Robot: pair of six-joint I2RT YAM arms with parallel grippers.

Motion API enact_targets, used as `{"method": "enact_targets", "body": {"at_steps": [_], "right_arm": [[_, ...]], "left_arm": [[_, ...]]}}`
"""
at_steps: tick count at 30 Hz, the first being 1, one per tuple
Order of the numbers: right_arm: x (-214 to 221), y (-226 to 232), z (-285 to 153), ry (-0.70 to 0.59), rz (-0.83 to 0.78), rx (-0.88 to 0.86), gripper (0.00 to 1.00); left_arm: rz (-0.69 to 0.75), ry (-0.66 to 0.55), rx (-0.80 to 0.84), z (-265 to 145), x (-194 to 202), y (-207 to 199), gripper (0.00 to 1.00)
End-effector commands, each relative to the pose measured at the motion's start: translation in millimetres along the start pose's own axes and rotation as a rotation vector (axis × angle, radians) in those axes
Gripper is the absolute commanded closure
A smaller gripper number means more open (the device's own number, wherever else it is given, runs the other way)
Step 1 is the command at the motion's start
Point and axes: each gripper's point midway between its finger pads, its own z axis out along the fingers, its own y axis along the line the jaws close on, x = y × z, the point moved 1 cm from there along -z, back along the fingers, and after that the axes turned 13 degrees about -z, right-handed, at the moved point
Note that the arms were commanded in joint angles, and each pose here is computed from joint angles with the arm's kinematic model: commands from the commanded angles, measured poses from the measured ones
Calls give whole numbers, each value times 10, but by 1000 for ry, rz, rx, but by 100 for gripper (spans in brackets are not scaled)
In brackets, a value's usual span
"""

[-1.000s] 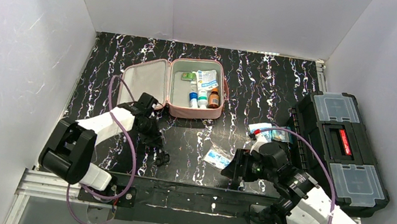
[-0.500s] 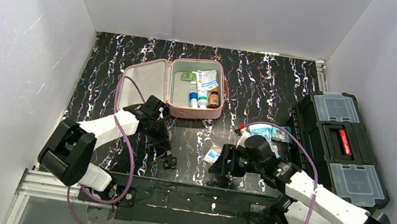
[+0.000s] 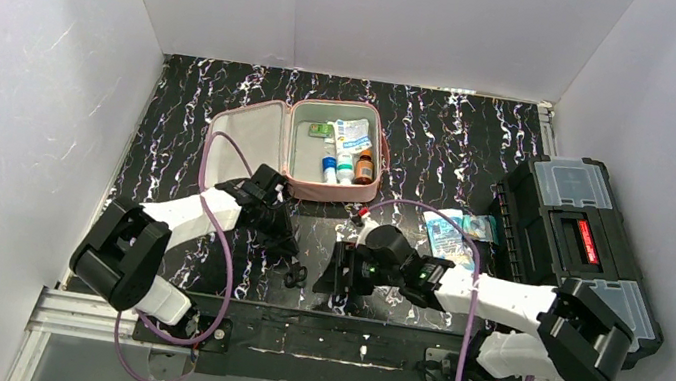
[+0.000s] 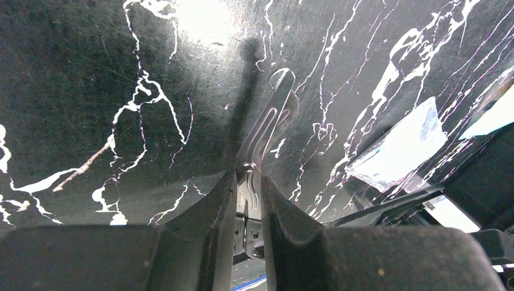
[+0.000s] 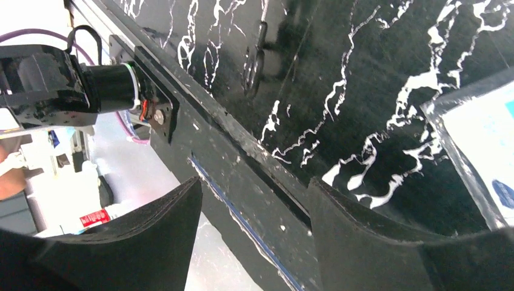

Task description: Organize the medicine kit

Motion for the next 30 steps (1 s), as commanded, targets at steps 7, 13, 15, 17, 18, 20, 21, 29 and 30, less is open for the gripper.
{"method": "enact_targets", "body": {"at_steps": [7,13,15,17,18,20,21,29,30], "right_arm": [[-387,222,290,-118,34,-53,30],[-414,233,507,-91,44,-61,33],[-418,244,556,-83,47,-63,35],[-420,249,597,-77,51,-61,36],[-427,251,617,-75,52,-60,37],[-441,254,649,-73,52,-56,38],[-445,248,664,-72,52,-52,39],[-419,193,779,-41,73,-25,61],[-404,181,790,-37,76,-23,66]], "left_arm": [[-3,40,12,44,93,32,100],[-4,50,18,67,121,59,100],[-5,53,18,73,128,69,100],[-6,54,19,75,133,72,100],[-5,55,20,75,134,72,100],[-4,57,21,79,138,75,100],[-3,58,21,82,141,79,100],[-5,68,27,103,162,94,100],[-4,69,27,104,165,97,100]]}}
